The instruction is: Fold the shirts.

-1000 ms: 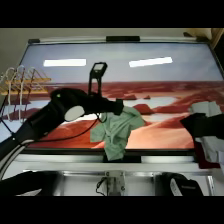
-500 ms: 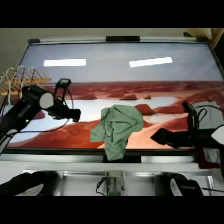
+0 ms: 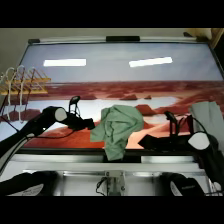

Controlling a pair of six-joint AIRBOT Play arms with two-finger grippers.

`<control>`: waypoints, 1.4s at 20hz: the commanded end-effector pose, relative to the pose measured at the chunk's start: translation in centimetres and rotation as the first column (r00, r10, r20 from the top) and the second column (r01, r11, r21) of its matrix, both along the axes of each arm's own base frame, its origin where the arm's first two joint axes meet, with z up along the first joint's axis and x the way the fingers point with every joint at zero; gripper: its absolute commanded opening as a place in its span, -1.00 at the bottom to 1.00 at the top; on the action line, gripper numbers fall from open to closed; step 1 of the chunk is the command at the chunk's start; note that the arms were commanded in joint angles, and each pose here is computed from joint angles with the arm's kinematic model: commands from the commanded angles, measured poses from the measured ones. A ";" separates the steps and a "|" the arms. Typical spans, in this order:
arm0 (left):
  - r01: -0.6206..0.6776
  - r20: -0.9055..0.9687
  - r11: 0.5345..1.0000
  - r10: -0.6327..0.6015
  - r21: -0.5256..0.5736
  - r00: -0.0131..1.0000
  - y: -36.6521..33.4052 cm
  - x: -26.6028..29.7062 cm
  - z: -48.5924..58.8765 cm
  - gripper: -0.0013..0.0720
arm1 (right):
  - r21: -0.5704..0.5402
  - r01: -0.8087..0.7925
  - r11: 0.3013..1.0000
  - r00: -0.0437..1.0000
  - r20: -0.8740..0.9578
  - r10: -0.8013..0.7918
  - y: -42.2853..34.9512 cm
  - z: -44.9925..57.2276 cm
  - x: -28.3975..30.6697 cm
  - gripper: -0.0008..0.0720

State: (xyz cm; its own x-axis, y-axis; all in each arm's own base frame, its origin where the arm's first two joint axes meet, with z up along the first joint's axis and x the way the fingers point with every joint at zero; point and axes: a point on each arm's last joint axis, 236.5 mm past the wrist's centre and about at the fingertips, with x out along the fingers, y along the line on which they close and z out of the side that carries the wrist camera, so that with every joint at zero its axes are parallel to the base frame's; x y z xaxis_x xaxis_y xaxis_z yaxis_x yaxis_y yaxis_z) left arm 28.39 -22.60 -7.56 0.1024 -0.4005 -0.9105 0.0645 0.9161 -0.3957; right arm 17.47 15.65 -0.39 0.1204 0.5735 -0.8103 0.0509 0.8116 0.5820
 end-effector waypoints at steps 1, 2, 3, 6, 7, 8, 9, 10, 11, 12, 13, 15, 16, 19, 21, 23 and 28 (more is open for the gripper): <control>0.000 0.011 0.994 0.001 -0.107 1.000 -2.5 0.5 -0.2 0.70 | -0.017 0.009 1.000 1.000 0.002 -0.009 2.8 -1.6 0.8 0.75; 0.007 0.016 0.992 -0.005 -0.125 1.000 -2.9 0.6 -0.1 0.70 | -0.024 -0.011 1.000 1.000 -0.024 0.010 3.7 -2.6 0.6 0.76; 0.015 0.018 0.991 -0.012 -0.133 1.000 -3.1 0.6 0.0 0.70 | -0.033 -0.026 0.999 0.998 -0.058 0.024 4.6 -3.8 0.3 0.76; 0.017 0.006 0.991 -0.017 -0.130 1.000 -3.1 0.4 -0.6 0.70 | -0.009 -0.022 1.000 0.992 -0.124 0.021 7.8 -6.6 0.1 0.75; 0.026 0.004 0.992 -0.026 -0.126 1.000 -3.1 0.3 -0.8 0.70 | 0.000 -0.015 1.000 0.990 -0.140 0.015 8.7 -7.2 0.0 0.76; 0.028 -0.002 0.992 -0.029 -0.124 1.000 -3.1 0.2 -0.9 0.70 | -0.001 -0.016 1.000 0.988 -0.151 0.016 9.2 -7.8 -0.2 0.76; 0.040 0.001 0.992 -0.040 -0.122 0.999 -3.0 0.2 -1.0 0.69 | -0.008 -0.021 1.000 0.986 -0.164 0.019 9.5 -8.4 -0.5 0.76; 0.052 0.004 0.991 -0.052 -0.121 0.999 -3.0 0.1 -1.0 0.57 | -0.013 -0.023 1.000 0.985 -0.173 0.021 9.7 -8.9 -0.7 0.76; 0.051 0.005 0.991 -0.051 -0.121 0.999 -3.1 0.1 -1.0 0.30 | -0.018 -0.025 1.000 0.984 -0.175 0.021 10.0 -9.3 -0.8 0.75; 0.052 0.004 0.991 -0.052 -0.121 0.999 -3.0 0.1 -1.0 0.27 | -0.018 -0.023 1.000 0.985 -0.173 0.020 10.3 -9.6 -0.8 0.76; 0.052 0.004 0.991 -0.052 -0.121 0.999 -3.0 0.1 -1.0 0.04 | -0.015 -0.018 1.000 0.985 -0.171 0.015 10.8 -9.8 -0.8 0.76; 0.052 0.005 0.991 -0.052 -0.121 0.999 -3.0 0.1 -1.0 -0.53 | -0.008 -0.007 1.000 0.985 -0.174 0.005 11.6 -10.3 -0.9 0.76; 0.052 0.005 0.991 -0.052 -0.121 0.999 -3.0 0.1 -1.0 -0.63 | -0.006 0.000 1.000 0.983 -0.186 -0.001 11.9 -10.6 -1.1 0.75; 0.053 0.004 0.991 -0.052 -0.121 0.999 -3.0 0.1 -1.0 -0.88 | -0.007 0.011 1.000 0.977 -0.215 -0.013 12.5 -11.4 -1.7 0.75; 0.066 0.013 0.991 -0.065 -0.120 0.998 -3.0 0.1 -0.9 -0.88 | 0.001 0.029 1.000 0.977 -0.210 -0.028 12.9 -11.5 -1.5 0.22; 0.079 0.028 0.990 -0.076 -0.120 0.997 -3.0 0.2 -0.7 -0.88 | 0.013 0.045 0.999 0.976 -0.215 -0.041 13.2 -11.2 -1.3 -0.77; 0.110 0.152 0.984 -0.088 -0.142 0.984 -2.8 2.3 3.3 -0.89 | 0.006 -0.115 0.993 0.992 -0.050 0.115 12.6 -8.1 -0.8 -0.78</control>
